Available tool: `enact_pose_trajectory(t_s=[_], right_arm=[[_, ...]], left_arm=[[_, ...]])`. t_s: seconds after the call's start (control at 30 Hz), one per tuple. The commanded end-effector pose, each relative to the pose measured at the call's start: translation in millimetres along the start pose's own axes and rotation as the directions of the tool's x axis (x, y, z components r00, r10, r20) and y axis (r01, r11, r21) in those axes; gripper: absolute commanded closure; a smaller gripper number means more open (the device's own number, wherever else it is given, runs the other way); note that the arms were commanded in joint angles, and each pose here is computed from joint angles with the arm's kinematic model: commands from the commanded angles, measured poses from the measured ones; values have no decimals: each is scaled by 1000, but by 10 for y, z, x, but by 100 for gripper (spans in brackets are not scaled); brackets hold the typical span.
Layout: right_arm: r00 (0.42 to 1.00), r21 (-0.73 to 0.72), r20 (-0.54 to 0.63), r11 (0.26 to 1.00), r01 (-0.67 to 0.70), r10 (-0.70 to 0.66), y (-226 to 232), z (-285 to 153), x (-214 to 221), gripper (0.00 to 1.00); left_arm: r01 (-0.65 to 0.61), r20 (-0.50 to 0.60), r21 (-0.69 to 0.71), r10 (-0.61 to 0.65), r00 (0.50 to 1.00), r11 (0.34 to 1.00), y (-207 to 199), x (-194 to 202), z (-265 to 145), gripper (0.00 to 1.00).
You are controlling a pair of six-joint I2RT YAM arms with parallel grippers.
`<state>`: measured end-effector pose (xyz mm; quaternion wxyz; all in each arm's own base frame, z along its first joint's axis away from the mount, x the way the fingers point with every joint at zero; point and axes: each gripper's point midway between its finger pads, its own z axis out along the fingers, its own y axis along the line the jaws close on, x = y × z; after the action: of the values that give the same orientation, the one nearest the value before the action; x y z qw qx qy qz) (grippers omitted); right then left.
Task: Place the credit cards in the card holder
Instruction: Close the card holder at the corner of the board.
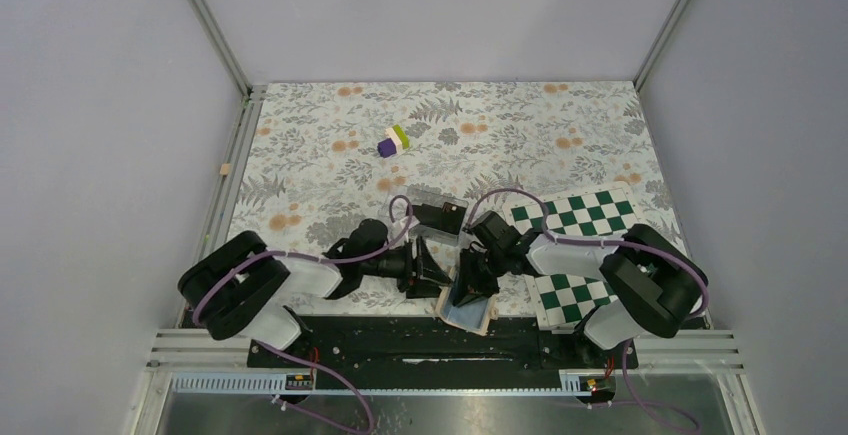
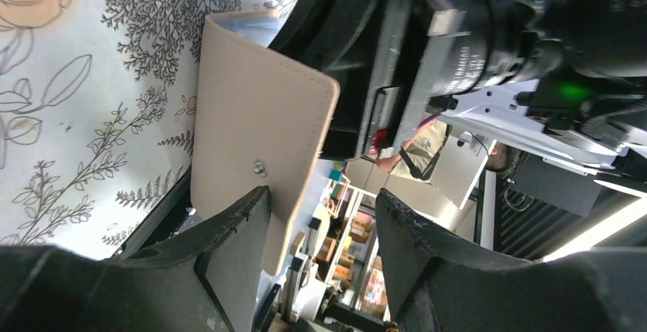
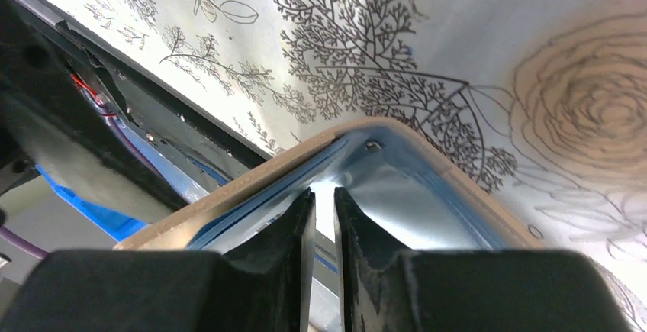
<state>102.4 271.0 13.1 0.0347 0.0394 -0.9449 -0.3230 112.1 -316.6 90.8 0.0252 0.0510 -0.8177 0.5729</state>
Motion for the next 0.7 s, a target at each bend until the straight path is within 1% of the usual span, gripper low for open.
enact_pose_trajectory(t_s=[0.0,0.2,0.3,0.37,0.57,0.67], right_arm=[[998,61,40,997,39,-41,-46,-142,4,76],[995,152,85,987,42,-56,-153,-379,29,73],[996,208,76,978,32,-49,-257,-484,101,73],[996,237,79,971,19,-39,-332,-535,143,73],[996,330,93,944,-18,-14,-569,-690,221,74],[995,350,100,936,-44,10,-671,-725,229,75]], left_arm=[[-8,-67,91,14,998,996,-152,106,95,48],[29,-114,159,-11,993,987,-245,204,297,52],[39,-125,189,-15,992,981,-316,247,393,54],[41,-126,184,-17,992,982,-318,268,453,55],[1,-88,90,7,996,996,-180,281,553,55],[-29,-78,-8,29,997,1000,-49,271,564,50]])
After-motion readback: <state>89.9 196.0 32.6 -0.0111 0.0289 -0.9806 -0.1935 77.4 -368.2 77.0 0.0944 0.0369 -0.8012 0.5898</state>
